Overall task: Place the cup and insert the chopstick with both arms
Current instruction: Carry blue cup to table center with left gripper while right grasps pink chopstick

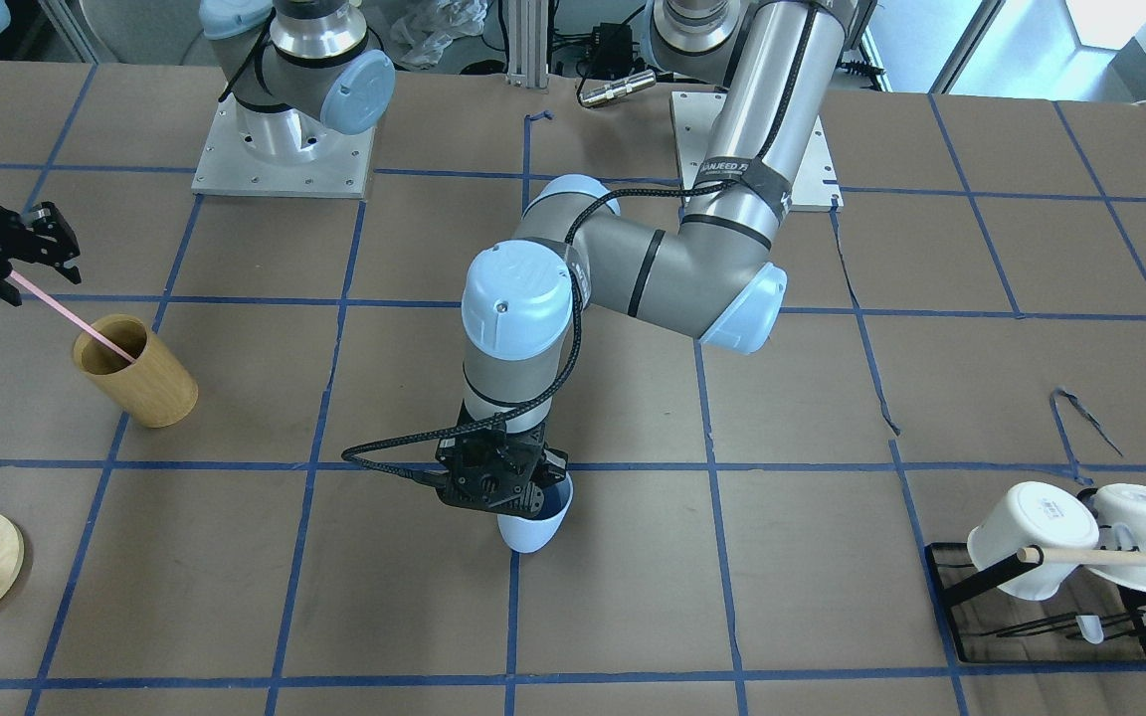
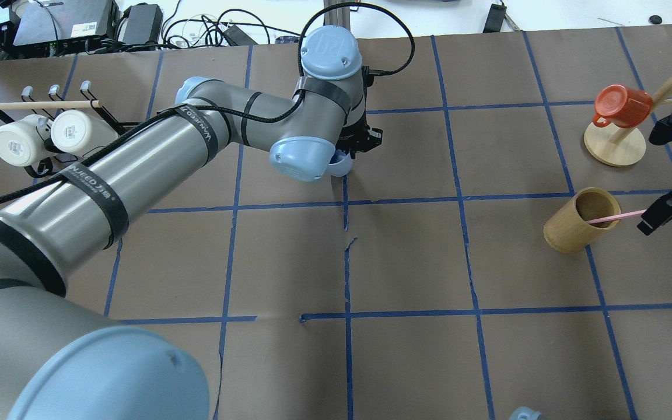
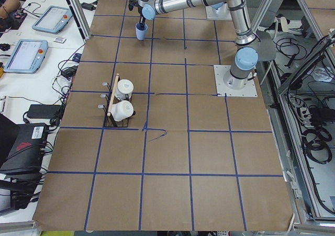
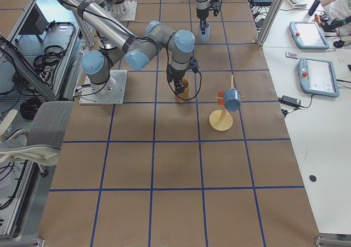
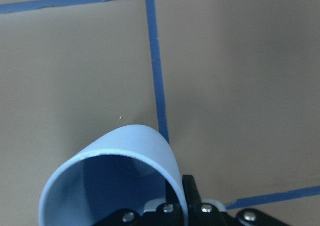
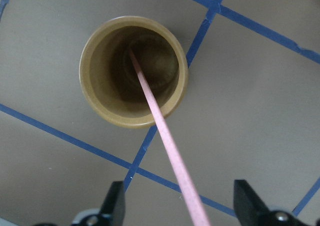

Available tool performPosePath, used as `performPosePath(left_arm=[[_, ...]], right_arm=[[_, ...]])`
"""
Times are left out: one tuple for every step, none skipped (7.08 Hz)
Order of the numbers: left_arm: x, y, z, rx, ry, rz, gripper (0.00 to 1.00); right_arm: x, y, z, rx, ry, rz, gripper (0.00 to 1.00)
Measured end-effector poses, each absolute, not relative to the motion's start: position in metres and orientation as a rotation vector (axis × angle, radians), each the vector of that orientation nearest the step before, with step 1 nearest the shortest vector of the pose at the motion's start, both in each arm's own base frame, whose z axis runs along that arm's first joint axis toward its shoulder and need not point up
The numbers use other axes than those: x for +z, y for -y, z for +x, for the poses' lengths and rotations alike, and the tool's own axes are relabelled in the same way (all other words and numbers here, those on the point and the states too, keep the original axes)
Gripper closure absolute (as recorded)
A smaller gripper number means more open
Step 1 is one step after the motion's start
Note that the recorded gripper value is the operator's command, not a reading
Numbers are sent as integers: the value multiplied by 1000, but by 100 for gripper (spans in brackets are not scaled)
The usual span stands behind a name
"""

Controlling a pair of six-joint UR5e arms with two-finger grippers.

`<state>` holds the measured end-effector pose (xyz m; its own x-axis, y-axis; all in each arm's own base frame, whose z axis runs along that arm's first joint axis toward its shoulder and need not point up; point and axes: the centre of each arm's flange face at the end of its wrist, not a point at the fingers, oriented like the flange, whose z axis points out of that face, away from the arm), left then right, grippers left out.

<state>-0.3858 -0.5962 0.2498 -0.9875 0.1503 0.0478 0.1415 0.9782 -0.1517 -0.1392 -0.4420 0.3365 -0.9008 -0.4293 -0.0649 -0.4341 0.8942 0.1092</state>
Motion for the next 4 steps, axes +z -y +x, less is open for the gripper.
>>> performPosePath(left_arm=[[243,599,-389,220,3067,-236,0],[246,600,-391,226,3061,-242,0],[264,603,-390,263,3050,-263,0],[291,604,-382,282,3050,-301,0]], right_arm=[[338,442,-139,183,-3023,-689,51],[340,443,-139,177,-3026,-691,58],[341,444,-140,172,-3027,-692,70],[341,445,-140,171,-3027,-692,78]])
